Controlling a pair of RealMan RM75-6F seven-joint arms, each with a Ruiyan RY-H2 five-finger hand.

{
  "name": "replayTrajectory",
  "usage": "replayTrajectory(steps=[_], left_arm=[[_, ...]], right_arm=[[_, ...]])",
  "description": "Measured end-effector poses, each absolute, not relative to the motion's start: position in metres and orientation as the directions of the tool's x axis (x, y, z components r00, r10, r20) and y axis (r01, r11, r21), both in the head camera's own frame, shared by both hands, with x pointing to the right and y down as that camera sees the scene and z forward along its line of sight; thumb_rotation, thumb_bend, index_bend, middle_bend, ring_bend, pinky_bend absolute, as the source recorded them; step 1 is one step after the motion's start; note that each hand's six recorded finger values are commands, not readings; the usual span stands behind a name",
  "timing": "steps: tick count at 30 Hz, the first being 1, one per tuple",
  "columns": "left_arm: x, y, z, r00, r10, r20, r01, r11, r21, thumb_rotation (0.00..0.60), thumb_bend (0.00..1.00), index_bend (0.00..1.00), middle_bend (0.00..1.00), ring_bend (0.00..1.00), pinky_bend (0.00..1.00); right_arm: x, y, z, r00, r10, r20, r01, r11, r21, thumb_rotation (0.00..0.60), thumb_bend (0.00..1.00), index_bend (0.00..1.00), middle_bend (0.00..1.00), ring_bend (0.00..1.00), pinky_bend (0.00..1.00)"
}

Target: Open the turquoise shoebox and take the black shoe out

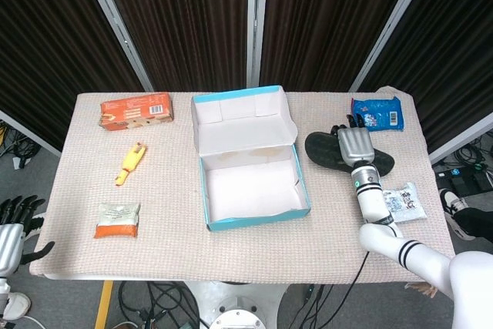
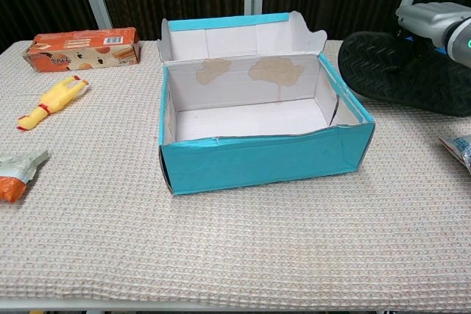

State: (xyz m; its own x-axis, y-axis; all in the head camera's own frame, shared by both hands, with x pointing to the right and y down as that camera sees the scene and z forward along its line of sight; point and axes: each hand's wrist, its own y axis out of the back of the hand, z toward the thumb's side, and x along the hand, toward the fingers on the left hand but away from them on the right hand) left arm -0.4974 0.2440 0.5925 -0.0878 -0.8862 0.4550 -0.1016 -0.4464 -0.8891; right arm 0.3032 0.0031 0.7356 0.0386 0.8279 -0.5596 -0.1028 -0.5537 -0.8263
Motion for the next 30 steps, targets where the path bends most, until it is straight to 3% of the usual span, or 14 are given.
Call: replayTrajectory(steps=[5,9,13,16,23,30], left_arm=[[-0.497,0.243,0.592,-0.083,-0.888,0.453,-0.099,-0.445,-0.89,0.6,0.16,0.17,0.11,0.04,0.06],[-0.495,0.241,0.591,-0.074,-0.893,0.445,-0.099,-0.437,-0.894,0.6,0.16,0.17,0.11,0.04,0.06],[-0.49,0.238,0.591,-0.055,-0.9,0.432,-0.101,-0.425,-0.899,0.6,0.16,0.17,0.11,0.04,0.06],[-0.484,0.235,0.592,-0.037,-0.903,0.428,-0.104,-0.422,-0.901,0.6,0.16,0.17,0.11,0.04,0.06],[-0.474,0.228,0.592,-0.008,-0.911,0.413,-0.099,-0.41,-0.907,0.6,0.16,0.17,0.11,0.04,0.06],[-0.463,0.222,0.594,0.02,-0.913,0.407,-0.094,-0.407,-0.908,0.6,0.16,0.17,0.11,0.04,0.06]], right_arm=[[0.297,0.005,0.724,0.064,0.833,-0.549,-0.059,-0.546,-0.836,0.6,0.01,0.0,0.0,0.0,0.0],[0.301,0.009,0.703,0.088,0.845,-0.527,-0.012,-0.528,-0.849,0.6,0.04,0.0,0.0,0.0,0.0],[0.314,0.026,0.672,0.111,0.873,-0.476,0.049,-0.483,-0.874,0.6,0.14,0.04,0.13,0.0,0.04],[0.342,0.048,0.646,0.101,0.905,-0.414,0.093,-0.422,-0.902,0.6,0.2,0.12,0.18,0.0,0.06],[0.413,0.13,0.591,0.051,0.943,-0.329,0.187,-0.333,-0.924,0.6,0.21,0.13,0.18,0.0,0.05],[0.445,0.191,0.554,0.005,0.949,-0.314,0.206,-0.309,-0.929,0.6,0.21,0.13,0.16,0.0,0.01]])
